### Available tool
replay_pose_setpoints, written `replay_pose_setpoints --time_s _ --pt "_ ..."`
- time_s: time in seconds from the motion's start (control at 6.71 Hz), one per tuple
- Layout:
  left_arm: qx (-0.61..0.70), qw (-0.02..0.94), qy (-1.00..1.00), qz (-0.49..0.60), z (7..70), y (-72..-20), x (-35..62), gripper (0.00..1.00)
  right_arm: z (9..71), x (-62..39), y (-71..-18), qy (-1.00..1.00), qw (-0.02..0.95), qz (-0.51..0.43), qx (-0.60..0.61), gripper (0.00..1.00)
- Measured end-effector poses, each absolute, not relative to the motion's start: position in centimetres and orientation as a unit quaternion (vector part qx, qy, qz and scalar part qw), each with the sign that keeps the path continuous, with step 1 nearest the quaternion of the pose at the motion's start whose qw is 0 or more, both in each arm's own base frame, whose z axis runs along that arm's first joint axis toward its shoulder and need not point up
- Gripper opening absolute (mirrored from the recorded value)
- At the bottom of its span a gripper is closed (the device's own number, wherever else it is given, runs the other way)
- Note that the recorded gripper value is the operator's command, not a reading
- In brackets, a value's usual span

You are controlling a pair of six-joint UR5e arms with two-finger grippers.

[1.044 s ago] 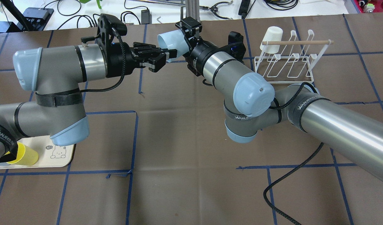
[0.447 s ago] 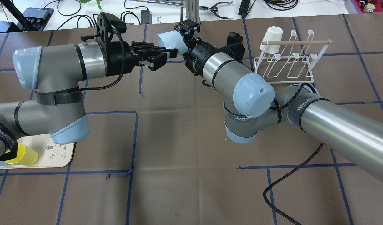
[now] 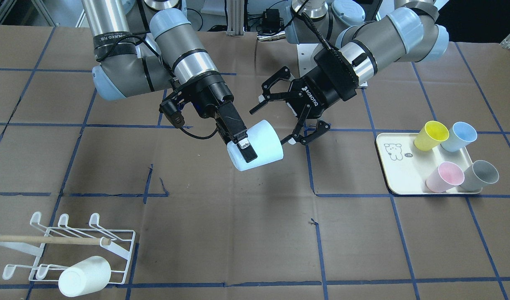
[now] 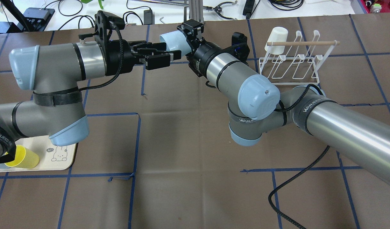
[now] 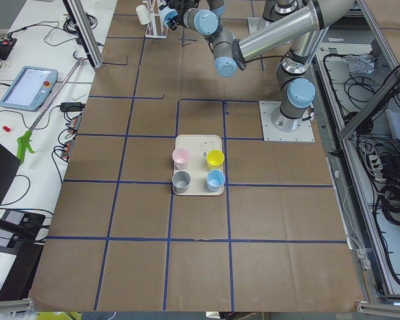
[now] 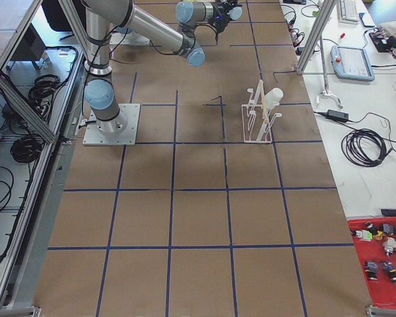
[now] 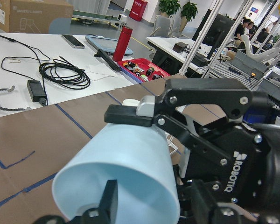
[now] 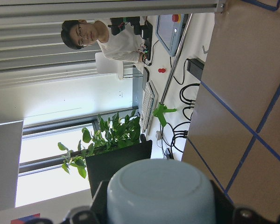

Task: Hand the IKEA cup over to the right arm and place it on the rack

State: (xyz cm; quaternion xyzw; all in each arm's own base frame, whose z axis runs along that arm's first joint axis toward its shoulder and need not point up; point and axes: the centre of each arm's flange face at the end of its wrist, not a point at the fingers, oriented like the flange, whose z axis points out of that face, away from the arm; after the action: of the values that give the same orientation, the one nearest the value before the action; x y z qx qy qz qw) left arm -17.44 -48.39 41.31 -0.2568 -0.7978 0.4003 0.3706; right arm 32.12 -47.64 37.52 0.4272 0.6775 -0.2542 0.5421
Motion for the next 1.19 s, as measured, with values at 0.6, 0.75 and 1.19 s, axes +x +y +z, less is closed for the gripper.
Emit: replay_pose_setpoints --time_s 0.6,0.75,1.19 --pt "-0.153 0.335 -0.826 0.428 42.7 -49.3 -8.4 0.99 37.6 26.3 -51.3 0.673 0.512 -0.313 0.432 0.20" --pt "-0.115 0.312 -0.844 0.420 42.8 -50.1 -7.3 0.99 37.7 22.7 -53.0 0.692 0.473 -0.371 0.399 0.20" --pt "0.000 0.199 -0.925 0.323 45.3 -54.7 -7.3 0.99 38.3 13.9 -57.5 0.737 0.335 -0.510 0.290 0.20"
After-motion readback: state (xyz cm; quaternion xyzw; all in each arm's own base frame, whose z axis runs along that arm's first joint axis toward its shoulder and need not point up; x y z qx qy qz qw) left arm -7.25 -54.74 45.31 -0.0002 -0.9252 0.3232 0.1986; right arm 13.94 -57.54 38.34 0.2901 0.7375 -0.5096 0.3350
